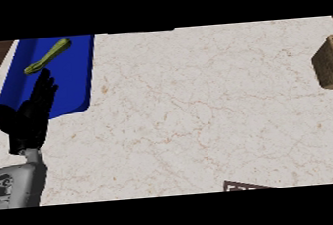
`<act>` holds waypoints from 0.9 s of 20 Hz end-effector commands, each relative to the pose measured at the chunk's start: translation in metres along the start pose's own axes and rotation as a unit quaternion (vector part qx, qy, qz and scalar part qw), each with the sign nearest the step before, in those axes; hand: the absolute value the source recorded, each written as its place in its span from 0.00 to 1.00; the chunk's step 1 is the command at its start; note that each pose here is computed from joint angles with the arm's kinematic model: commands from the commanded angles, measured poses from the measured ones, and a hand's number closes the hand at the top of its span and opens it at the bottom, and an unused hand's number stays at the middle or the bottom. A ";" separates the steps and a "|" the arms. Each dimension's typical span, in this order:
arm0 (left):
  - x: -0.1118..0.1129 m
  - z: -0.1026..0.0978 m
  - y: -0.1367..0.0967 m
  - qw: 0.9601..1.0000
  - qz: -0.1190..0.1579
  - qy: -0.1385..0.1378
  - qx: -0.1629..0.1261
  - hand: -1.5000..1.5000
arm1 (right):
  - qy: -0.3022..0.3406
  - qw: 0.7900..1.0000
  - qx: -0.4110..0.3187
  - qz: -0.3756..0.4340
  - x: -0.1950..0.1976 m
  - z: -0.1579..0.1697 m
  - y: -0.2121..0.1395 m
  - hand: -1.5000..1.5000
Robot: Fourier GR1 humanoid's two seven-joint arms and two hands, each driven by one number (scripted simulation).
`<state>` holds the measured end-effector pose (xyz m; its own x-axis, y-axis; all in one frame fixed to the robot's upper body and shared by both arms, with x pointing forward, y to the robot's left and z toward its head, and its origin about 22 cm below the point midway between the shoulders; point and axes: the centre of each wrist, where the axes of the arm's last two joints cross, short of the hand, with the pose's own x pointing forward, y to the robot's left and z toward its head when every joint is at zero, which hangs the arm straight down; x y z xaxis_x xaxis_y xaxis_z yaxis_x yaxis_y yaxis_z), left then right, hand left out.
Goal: Pick the pear from the placemat and place it in the basket
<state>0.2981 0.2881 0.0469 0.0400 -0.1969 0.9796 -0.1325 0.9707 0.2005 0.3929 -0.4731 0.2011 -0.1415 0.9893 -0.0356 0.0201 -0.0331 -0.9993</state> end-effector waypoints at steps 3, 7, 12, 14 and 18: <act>-0.002 -0.003 -0.010 1.000 0.000 0.004 -0.004 0.50 | 0.002 1.000 0.028 -0.011 0.007 -0.003 0.023 1.00; 0.000 -0.001 -0.004 1.000 0.009 -0.004 -0.002 0.50 | 0.041 0.998 0.055 -0.017 -0.004 0.004 0.010 1.00; -0.002 0.004 0.009 1.000 0.005 0.011 -0.008 0.50 | 0.085 0.993 0.080 -0.017 -0.008 0.012 0.025 1.00; 0.005 -0.013 -0.008 1.000 0.004 -0.007 0.000 0.50 | 0.088 0.994 0.057 -0.029 -0.012 0.012 0.008 0.00; 0.014 -0.004 0.010 1.000 -0.004 0.001 -0.002 0.50 | 0.063 0.990 -0.002 -0.122 -0.008 0.006 -0.001 0.00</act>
<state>0.2989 0.2875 0.0574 0.0393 -0.1940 0.9802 -0.1265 0.9721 0.1975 0.3858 -0.4828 0.1895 0.0067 0.9961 0.0885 -0.0609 0.0888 -0.9942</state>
